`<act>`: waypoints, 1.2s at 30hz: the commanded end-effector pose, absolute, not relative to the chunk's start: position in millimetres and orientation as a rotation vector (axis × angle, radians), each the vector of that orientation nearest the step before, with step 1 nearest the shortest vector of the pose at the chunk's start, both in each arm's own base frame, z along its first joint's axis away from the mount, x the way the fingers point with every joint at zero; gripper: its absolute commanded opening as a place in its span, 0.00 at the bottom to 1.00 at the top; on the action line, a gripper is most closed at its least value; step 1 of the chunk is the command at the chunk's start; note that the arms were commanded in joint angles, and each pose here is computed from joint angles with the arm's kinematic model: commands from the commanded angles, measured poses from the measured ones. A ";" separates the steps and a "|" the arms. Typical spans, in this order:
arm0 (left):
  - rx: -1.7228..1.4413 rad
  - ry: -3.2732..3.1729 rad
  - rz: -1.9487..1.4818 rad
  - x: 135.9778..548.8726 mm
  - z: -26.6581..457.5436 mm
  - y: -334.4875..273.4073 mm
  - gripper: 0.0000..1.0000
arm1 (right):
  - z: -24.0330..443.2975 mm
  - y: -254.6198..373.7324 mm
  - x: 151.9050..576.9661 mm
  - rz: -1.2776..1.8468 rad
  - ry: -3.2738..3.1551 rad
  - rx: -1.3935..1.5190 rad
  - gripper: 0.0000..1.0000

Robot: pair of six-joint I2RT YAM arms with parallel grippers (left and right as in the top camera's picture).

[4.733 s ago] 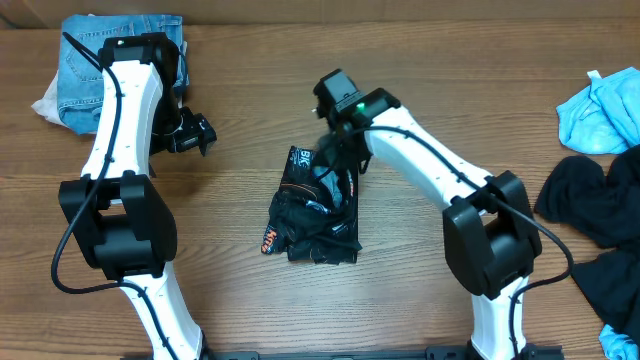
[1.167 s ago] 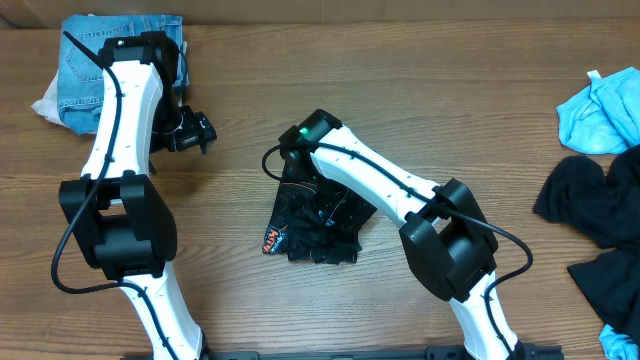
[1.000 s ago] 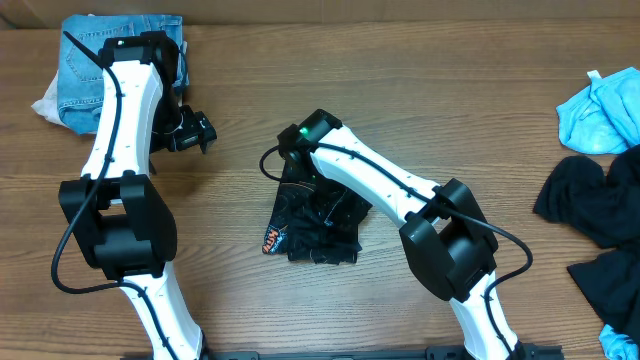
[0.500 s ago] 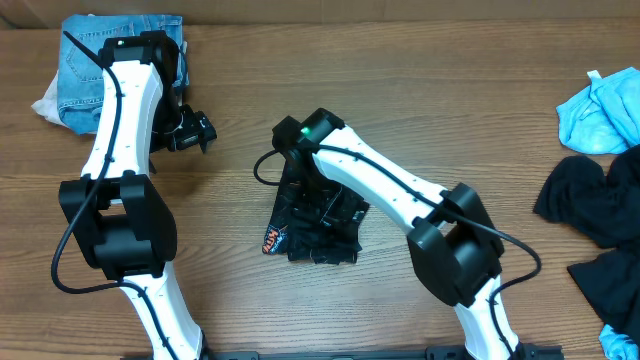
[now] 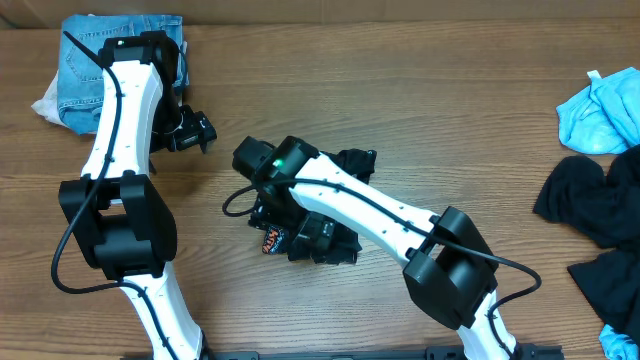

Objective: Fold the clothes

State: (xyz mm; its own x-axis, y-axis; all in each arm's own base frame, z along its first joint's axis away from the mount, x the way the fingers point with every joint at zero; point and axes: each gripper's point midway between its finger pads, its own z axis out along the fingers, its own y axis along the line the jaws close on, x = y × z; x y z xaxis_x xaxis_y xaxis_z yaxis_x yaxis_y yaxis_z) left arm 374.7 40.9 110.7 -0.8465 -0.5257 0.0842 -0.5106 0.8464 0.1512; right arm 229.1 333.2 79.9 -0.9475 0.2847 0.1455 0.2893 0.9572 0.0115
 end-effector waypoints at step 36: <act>0.779 -2.914 -0.202 373.6 113.4 42.0 1.00 | 59.0 238.8 225.6 0.542 -2.972 -0.261 0.04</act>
